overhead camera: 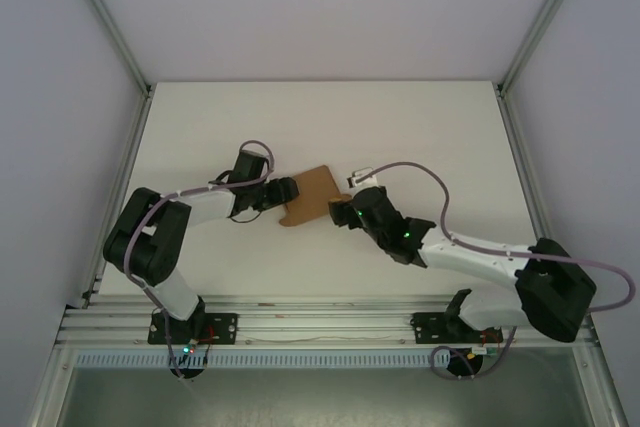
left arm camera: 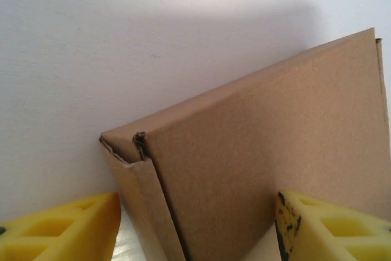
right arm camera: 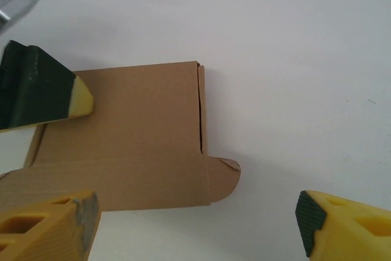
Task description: Assemble paper box
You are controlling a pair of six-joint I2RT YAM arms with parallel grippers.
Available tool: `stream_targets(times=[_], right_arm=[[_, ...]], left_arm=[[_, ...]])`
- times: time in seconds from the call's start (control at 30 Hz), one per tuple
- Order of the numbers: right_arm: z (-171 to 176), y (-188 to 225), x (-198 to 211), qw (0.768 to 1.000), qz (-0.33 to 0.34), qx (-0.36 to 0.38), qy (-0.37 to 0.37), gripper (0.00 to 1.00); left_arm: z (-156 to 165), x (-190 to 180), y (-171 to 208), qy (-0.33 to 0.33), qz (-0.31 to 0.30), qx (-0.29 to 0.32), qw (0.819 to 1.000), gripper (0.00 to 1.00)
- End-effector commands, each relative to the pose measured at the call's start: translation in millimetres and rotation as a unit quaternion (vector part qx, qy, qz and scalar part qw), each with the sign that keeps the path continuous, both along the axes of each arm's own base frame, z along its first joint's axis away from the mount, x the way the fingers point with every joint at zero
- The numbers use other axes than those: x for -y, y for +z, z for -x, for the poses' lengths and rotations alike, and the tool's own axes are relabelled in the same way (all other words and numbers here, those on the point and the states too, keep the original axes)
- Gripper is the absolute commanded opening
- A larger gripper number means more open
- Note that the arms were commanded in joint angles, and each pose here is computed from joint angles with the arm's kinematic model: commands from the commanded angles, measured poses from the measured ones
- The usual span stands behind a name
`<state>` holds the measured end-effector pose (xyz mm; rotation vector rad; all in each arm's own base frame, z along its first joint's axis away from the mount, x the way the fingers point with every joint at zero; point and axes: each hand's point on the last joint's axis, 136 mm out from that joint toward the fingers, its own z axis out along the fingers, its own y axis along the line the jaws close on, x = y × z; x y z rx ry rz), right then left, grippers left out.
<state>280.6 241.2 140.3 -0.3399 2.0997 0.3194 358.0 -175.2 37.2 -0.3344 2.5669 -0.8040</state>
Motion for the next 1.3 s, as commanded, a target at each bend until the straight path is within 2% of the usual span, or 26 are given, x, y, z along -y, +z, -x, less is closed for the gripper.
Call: stream_targets(times=[0.0, 0.13, 0.23, 0.47, 0.63, 0.83, 0.97, 1.1, 1.27], right_arm=[[-4.8, 6.3, 5.6, 0.999, -0.045, -0.002, -0.022, 0.92], [-23.0, 2.8, 10.4, 0.994, -0.09, -0.048, -0.043, 1.0], [-36.2, -5.4, 14.3, 0.988, -0.11, -0.096, -0.056, 1.0], [-54.1, -23.4, 9.4, 0.96, -0.188, -0.203, -0.051, 0.98], [-55.8, -39.6, -3.1, 0.934, -0.23, -0.27, -0.03, 0.95], [-62.7, -49.5, -29.1, 0.914, -0.267, -0.306, 0.01, 0.93], [-69.9, -55.1, -45.8, 0.892, -0.307, -0.331, 0.031, 0.84], [-77.0, -37.6, -60.0, 0.873, -0.361, -0.323, 0.061, 0.73], [-76.8, -17.2, -61.2, 0.871, -0.376, -0.308, 0.076, 0.63]], left_arm=[[-0.3, 3.2, -13.9, -0.014, 0.004, 0.007, 1.0, 0.56], [-2.7, 13.1, -13.5, -0.032, 0.04, 0.029, 0.998, 0.43], [-5.7, 13.4, -18.2, -0.03, 0.058, 0.022, 0.998, 0.37], [-10.8, 15.9, -12.2, -0.027, 0.15, 0.028, 0.988, 0.17], [-10.7, 7.5, -12.0, -0.015, 0.168, 0.028, 0.985, 0.17], [-10.6, 5.5, -12.5, -0.021, 0.168, 0.03, 0.985, 0.17], [-9.6, 5.6, -14.4, -0.019, 0.176, 0.029, 0.984, 0.17], [-12.1, 5.3, -11.9, -0.017, 0.176, 0.037, 0.984, 0.17], [-21.6, 7.0, 8.1, -0.021, 0.185, 0.071, 0.98, 0.24]])
